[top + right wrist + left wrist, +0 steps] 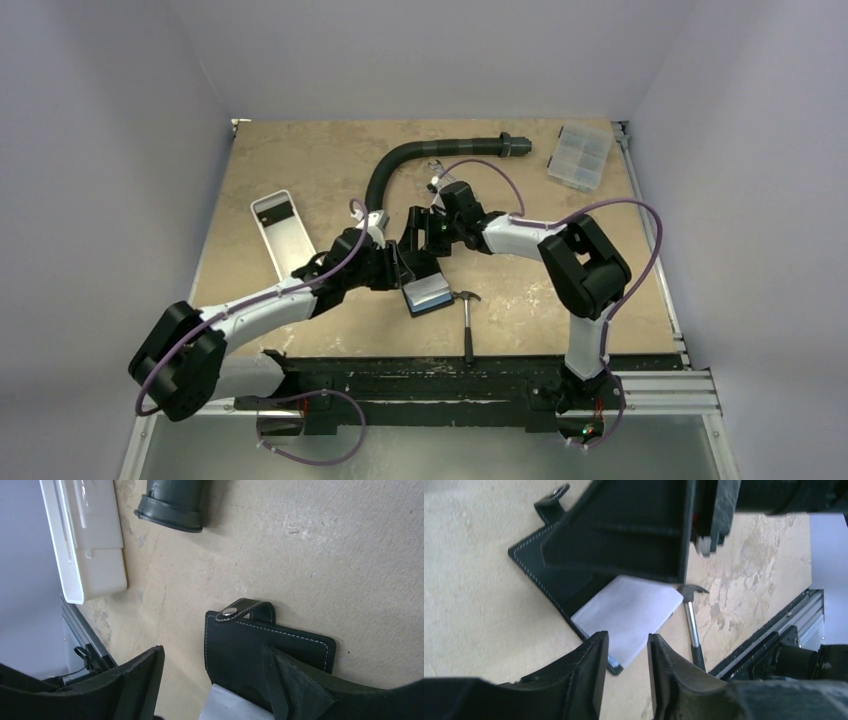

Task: Put the credit cards into the card holder
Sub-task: Open the card holder at the center of the board.

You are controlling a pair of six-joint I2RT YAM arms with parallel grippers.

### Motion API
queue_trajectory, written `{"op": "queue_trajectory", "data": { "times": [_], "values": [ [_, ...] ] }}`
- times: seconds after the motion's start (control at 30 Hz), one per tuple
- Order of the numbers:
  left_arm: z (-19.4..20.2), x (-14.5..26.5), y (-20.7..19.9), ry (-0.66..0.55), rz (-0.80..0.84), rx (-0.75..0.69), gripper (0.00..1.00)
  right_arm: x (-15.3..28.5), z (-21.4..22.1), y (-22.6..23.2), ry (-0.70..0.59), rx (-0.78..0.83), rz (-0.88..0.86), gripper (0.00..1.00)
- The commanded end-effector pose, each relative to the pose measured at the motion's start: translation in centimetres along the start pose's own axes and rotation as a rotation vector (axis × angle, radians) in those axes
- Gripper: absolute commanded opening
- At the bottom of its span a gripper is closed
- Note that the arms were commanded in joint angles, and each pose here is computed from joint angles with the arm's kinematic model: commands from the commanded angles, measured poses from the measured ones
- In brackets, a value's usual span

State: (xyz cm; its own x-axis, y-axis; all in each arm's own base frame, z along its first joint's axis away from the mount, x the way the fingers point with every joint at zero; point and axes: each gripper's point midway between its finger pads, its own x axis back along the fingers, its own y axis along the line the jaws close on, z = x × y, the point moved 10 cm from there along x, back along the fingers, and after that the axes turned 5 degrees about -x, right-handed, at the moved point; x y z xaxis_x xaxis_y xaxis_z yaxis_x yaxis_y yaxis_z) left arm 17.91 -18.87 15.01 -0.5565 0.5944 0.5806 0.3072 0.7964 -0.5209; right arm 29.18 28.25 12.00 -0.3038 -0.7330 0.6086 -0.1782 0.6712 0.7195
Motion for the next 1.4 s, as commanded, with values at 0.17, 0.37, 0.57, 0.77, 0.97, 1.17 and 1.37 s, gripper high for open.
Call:
{"op": "queue_trajectory", "data": {
  "times": [0.17,0.37,0.57,0.77,0.97,1.17,1.37],
  "values": [
    [-2.4,-5.5,1.7,-0.089,-0.103,0.049,0.25,6.6,-2.0,0.6,-0.123,0.007,-0.078,0.83],
    [-1.7,-7.9,3.1,-0.048,-0.115,0.084,0.22,11.1,0.8,-0.8,-0.142,0.039,-0.008,0.84],
    [-0.6,-8.4,4.1,-0.015,-0.113,0.130,0.20,11.4,4.0,-1.4,-0.125,-0.038,-0.143,0.84],
    [0.4,-7.7,4.5,0.015,-0.090,0.155,0.19,9.5,6.1,-1.0,-0.083,-0.082,-0.205,0.85],
    [0.9,-7.2,4.6,0.016,-0.080,0.151,0.19,8.8,5.9,-1.9,-0.112,-0.068,-0.097,0.86],
    [1.0,-6.9,4.6,0.004,-0.070,0.152,0.18,9.6,6.0,-2.7,-0.151,-0.029,0.032,0.88],
    [1.3,-7.2,4.7,0.023,-0.055,0.158,0.18,8.6,6.4,-2.7,-0.108,-0.055,-0.033,0.86]
  ]
}}
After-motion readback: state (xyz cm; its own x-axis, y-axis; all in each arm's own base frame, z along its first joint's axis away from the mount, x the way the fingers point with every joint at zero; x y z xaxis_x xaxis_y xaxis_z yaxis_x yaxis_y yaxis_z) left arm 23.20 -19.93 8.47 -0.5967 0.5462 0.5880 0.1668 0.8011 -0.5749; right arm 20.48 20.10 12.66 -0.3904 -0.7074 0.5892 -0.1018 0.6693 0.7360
